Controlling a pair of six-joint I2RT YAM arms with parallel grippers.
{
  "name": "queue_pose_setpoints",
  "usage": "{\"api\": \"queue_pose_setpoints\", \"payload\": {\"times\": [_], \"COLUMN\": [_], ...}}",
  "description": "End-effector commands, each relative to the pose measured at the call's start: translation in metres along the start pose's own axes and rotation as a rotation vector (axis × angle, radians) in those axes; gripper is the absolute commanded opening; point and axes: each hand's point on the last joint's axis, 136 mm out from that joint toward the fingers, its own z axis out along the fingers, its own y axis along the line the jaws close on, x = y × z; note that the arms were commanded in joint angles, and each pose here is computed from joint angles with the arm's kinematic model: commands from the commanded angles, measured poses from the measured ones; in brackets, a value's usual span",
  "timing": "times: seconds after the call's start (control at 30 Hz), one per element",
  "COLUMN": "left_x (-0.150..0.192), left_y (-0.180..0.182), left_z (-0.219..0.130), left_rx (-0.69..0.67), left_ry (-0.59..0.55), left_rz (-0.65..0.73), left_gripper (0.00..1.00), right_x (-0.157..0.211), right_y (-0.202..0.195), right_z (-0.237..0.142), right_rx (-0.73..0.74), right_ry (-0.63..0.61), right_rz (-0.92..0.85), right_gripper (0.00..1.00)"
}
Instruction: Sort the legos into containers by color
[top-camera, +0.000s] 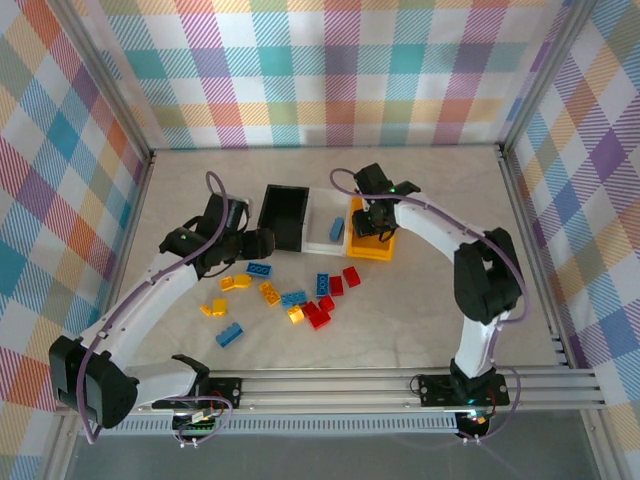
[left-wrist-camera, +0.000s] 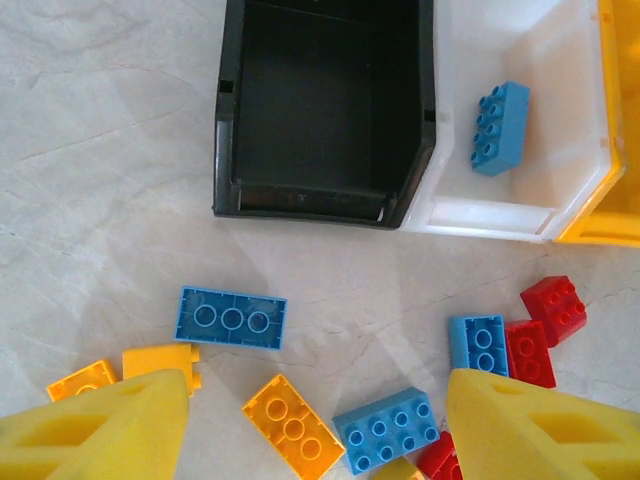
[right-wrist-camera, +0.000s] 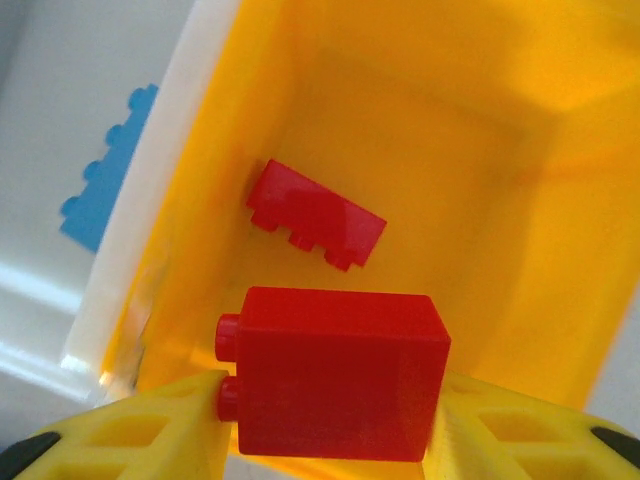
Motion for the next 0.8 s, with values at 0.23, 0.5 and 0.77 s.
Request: {"api": "queue_pose_setpoints", "payload": {"times": [0.23,0.5,0.77], "left_x": [0.028,0.048,0.074], "left_y": [0.009,-0.015,-0.028], "left_z": [0.009,0.028,0.068], "left_rx": [-0.006,0.034,-0.032], "left_ry": [0.087,0.169,0.281], "left_rz": [-0.051,-0.004,0.076], "left_gripper": [0.7,0.71,0.7], "right_x": [-0.01,-0.011,0.017], "right_y": [0.006,0.006,0.026], "right_z": [0.025,0.006,-0.057], "right_rx": [-0.033,-0.062,-0.223], "right_ry": [0.039,0.006,-0.071], "right_rz": [-0.01,0.013,0.083], "right_gripper": [0.55,0.57,0.58]}}
